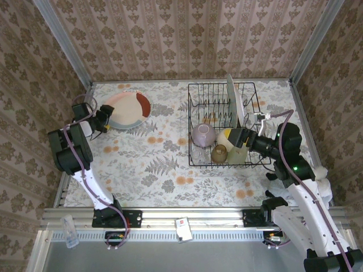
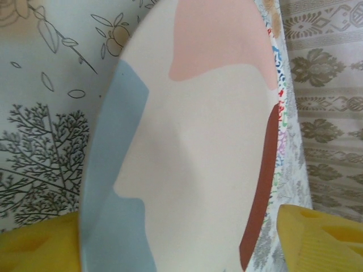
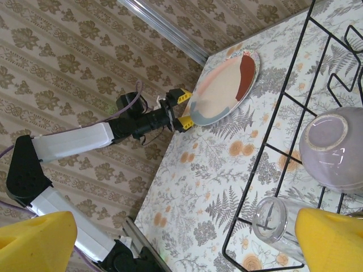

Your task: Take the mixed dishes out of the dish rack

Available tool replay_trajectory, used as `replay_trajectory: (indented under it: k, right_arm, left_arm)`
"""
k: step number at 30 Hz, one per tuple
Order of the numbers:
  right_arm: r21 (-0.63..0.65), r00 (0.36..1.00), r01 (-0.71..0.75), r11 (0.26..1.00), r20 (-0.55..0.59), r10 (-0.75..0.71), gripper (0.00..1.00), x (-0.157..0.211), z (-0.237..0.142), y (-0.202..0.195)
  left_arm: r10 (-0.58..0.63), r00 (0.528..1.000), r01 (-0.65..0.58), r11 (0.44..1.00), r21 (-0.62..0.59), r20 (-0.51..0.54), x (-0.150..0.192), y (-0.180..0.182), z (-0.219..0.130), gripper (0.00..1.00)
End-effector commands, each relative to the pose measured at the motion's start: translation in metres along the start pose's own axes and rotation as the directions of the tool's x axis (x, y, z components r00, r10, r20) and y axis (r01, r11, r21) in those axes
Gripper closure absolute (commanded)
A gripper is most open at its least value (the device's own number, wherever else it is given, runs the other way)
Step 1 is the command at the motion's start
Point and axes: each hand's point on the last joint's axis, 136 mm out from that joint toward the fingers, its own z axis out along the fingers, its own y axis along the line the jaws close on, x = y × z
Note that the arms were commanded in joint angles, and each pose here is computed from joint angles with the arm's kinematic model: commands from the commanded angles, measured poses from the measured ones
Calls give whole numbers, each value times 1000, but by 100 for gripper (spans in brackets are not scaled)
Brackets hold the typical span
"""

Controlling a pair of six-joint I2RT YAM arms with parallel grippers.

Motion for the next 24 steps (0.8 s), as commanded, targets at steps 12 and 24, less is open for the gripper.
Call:
replay_trajectory:
  k: [12, 24]
  right_arm:
    - [8, 1000, 3, 1000, 14, -4, 0, 1, 2, -4]
    - [22, 1000, 9, 1000, 17, -9, 0, 0, 1, -4]
  left_arm:
    - [85, 996, -85, 995, -47, -1, -5, -23, -6, 0]
    - [83, 997, -83, 996, -11, 0, -9, -36, 2, 0]
